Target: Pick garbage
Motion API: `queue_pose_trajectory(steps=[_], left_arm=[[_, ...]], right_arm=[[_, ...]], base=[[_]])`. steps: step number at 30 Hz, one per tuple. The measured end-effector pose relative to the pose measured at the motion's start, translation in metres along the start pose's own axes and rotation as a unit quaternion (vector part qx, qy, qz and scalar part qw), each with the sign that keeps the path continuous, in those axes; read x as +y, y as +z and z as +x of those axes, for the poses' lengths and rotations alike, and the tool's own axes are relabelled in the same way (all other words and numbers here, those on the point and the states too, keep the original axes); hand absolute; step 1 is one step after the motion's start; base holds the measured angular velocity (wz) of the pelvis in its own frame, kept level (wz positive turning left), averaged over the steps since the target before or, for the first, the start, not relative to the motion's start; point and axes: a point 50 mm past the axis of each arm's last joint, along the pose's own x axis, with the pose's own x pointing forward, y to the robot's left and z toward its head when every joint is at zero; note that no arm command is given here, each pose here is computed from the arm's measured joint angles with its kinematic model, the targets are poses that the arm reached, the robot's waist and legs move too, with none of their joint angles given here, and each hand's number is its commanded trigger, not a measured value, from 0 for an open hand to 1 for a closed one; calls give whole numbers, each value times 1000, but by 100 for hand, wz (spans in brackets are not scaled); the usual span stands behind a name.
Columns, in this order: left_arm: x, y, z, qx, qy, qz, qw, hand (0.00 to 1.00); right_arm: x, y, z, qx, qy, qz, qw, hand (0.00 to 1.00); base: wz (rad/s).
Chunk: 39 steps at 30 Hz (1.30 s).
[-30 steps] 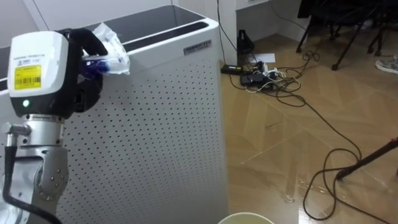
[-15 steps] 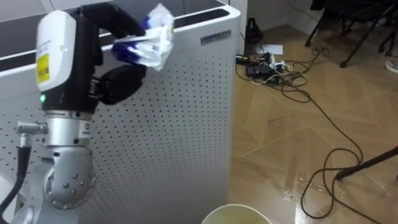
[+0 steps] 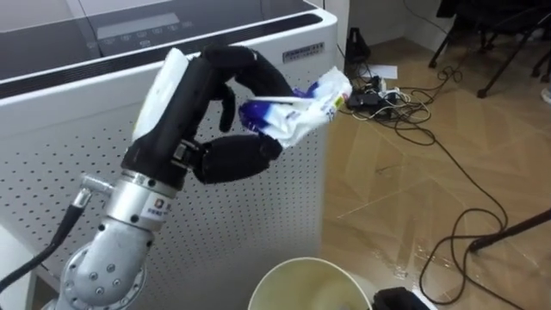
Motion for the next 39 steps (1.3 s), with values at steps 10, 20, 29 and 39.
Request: queue_pose_trajectory(steps=[10,20,29,39], left_arm=[[-43,-40,-36,114,-100,-43,988,100],[-83,-79,-62,217,-184,-97,954,100],[-119,-88,-81,262,-241,-152,922,94],[-132,-96,-95,291,-276,-157,902,0]], right_arm=[[3,17,13,-19,13,-12,1000,100],[-1,20,30,-1,2,-9,1000,100],[7,24,35,-3,17,0,1000,100],[2,18,39,17,10,-4,1000,100]], base=[[2],[2],[-2],[0]])
